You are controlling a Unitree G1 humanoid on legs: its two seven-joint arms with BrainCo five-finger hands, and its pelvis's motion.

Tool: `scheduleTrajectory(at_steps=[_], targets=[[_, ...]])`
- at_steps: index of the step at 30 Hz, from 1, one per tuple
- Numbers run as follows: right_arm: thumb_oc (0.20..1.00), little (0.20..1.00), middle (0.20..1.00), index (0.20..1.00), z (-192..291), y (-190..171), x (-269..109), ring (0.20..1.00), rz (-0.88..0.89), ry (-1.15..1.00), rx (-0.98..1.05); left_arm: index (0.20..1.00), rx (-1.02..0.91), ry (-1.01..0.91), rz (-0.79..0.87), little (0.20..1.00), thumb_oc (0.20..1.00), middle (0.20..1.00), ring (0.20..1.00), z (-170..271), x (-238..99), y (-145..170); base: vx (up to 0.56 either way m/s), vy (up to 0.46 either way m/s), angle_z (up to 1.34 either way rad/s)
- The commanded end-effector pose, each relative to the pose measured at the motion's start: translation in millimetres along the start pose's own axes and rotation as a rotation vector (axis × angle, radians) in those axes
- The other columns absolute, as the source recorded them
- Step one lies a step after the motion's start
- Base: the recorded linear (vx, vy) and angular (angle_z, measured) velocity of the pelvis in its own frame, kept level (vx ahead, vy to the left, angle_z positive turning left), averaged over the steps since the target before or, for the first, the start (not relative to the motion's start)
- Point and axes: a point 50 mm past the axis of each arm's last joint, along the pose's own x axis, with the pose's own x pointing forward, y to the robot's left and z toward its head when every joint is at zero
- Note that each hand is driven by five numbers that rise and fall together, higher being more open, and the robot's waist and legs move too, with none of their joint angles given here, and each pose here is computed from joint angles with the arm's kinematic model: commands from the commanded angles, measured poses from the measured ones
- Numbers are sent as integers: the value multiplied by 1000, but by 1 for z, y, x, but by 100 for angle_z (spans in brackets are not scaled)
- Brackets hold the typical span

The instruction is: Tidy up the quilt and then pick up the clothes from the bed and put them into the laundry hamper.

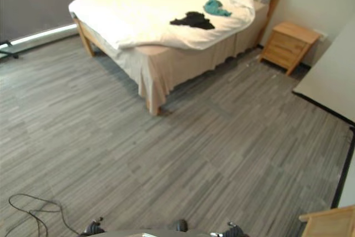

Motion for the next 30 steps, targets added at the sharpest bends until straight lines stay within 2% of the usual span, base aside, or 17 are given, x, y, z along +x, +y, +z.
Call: scheduleTrajectory(at_steps=[1,11,21,24,26,30], targets=[[1000,1000,1000,1000,13,-2,2,1000,-9,-29,-46,1000,23,-51,27,1000,1000,1000,1000,18,4,6,64,26,-15],[1000,1000,1000,1000,20,-17,4,1000,-51,-36,56,1000,-65,-47,62,1000,1000,1000,1000,23,5,23,81,65,-22],[1000,1000,1000,1000,-7,-12,0,1000,-59,43,157,1000,0,-72,88,1000,1000,1000,1000,33,7,32,506,-193,34],[1000,1000,1000,1000,-16,-12,-2,1000,-54,54,136,1000,4,-38,89,1000,1000,1000,1000,18,5,28,619,-352,9],[1000,1000,1000,1000,-11,-11,-1,1000,-52,32,105,1000,-3,-32,99,1000,1000,1000,1000,14,4,29,576,-453,11],[1000,1000,1000,1000,13,-30,2,1000,-105,-33,49,1000,-40,-88,143,1000,1000,1000,1000,31,5,38,489,-305,-41]])
